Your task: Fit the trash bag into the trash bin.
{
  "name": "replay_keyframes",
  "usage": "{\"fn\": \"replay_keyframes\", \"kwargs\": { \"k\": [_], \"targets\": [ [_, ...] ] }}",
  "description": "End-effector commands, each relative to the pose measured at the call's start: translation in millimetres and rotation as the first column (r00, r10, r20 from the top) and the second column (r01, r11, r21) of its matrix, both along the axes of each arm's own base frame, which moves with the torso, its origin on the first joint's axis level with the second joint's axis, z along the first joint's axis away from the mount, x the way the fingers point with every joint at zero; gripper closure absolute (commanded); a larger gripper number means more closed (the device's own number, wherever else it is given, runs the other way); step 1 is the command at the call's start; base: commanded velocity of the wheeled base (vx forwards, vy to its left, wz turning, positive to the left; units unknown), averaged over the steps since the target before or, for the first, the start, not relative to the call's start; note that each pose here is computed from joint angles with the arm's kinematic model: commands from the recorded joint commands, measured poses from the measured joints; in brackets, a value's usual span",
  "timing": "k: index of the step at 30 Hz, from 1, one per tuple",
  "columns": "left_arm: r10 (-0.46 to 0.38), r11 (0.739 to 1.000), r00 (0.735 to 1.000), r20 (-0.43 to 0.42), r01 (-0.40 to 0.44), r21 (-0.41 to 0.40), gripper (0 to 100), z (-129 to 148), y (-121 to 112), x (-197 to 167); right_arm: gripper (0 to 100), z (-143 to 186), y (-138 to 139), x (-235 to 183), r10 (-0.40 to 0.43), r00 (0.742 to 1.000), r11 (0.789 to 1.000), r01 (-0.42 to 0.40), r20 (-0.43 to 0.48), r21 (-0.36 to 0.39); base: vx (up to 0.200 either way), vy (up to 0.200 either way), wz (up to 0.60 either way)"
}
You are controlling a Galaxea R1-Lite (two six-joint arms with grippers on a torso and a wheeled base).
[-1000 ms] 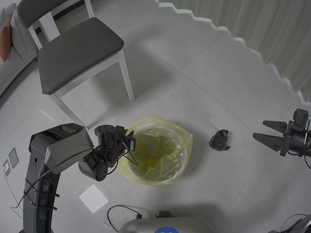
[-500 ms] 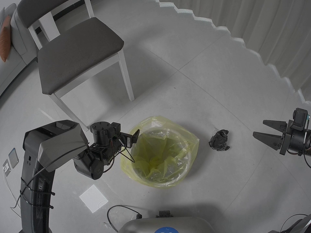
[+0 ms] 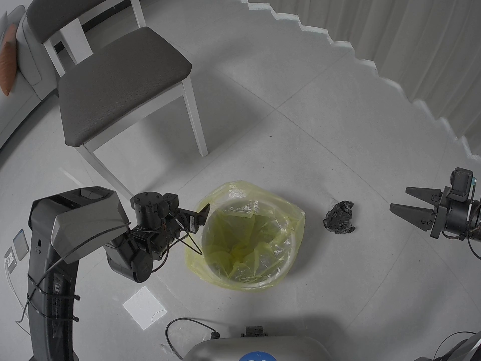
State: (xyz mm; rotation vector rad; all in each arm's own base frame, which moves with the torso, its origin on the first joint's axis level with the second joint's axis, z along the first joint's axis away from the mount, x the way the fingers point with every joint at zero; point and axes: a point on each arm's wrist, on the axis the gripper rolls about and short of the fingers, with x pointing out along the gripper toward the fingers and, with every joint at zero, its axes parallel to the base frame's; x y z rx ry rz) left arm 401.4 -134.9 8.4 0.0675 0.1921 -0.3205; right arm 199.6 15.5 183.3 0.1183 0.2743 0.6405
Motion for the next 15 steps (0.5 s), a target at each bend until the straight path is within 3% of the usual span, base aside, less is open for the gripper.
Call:
{"fn": "replay_keyframes", "kwargs": {
  "k": [1, 15],
  "targets": [
    [-0.014, 1.000, 1.000, -0.015, 0.014, 0.002, 0, -11, -7, 2, 0, -3, -7, 4, -0.024, 1.000, 1.000, 0.024, -0.016, 0.004, 0.000, 0.000, 0.00],
    [0.036, 0.999, 0.998, -0.043, -0.036, 0.006, 0, -28, 8, 30, 0, -3, -15, -2, -0.013, 1.000, 1.000, 0.013, -0.015, 0.024, 0.000, 0.000, 0.00]
  ]
}}
